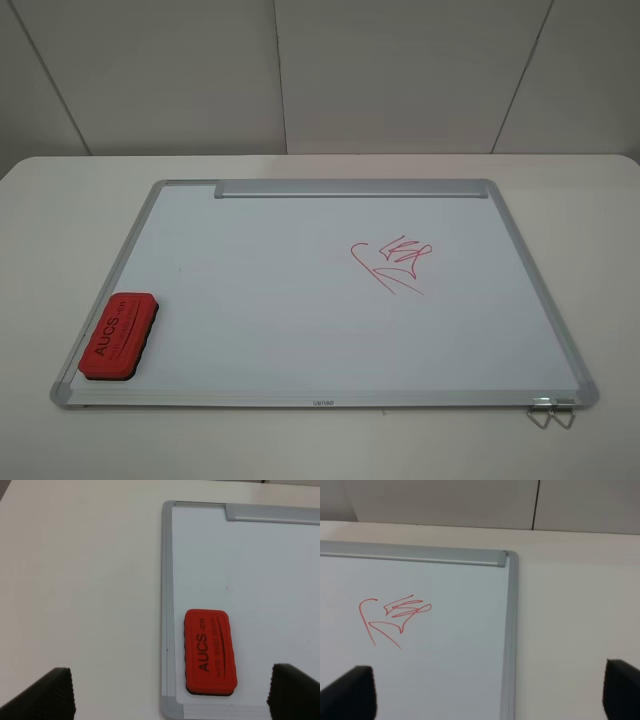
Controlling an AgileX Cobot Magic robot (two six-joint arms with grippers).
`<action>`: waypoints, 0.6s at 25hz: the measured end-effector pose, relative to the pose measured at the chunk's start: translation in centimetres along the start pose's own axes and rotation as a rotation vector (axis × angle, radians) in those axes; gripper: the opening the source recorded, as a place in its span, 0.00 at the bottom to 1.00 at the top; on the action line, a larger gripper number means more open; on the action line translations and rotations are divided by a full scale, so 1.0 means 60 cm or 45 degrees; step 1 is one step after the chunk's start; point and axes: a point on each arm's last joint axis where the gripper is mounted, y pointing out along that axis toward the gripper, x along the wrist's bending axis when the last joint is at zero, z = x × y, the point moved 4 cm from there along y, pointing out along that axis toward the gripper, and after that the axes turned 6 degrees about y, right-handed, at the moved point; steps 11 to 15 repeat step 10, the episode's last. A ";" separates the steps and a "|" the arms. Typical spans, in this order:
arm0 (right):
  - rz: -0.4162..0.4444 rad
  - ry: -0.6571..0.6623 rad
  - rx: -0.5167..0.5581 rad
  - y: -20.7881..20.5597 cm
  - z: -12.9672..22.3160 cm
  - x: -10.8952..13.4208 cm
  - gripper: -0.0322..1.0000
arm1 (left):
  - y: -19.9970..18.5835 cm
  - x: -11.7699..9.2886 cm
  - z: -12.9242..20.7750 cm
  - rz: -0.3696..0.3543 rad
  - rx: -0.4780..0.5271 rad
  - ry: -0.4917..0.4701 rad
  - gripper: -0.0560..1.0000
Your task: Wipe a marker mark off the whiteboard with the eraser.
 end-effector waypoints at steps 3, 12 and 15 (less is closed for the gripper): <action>0.000 0.000 0.000 0.000 0.000 0.000 0.83 | 0.000 0.000 0.000 0.000 0.000 0.000 0.78; 0.000 0.000 0.000 0.000 0.000 0.000 0.83 | 0.000 0.000 0.000 0.000 0.000 0.000 0.78; 0.000 0.000 0.000 0.000 0.000 0.000 0.83 | 0.000 0.000 0.000 0.000 0.000 0.000 0.78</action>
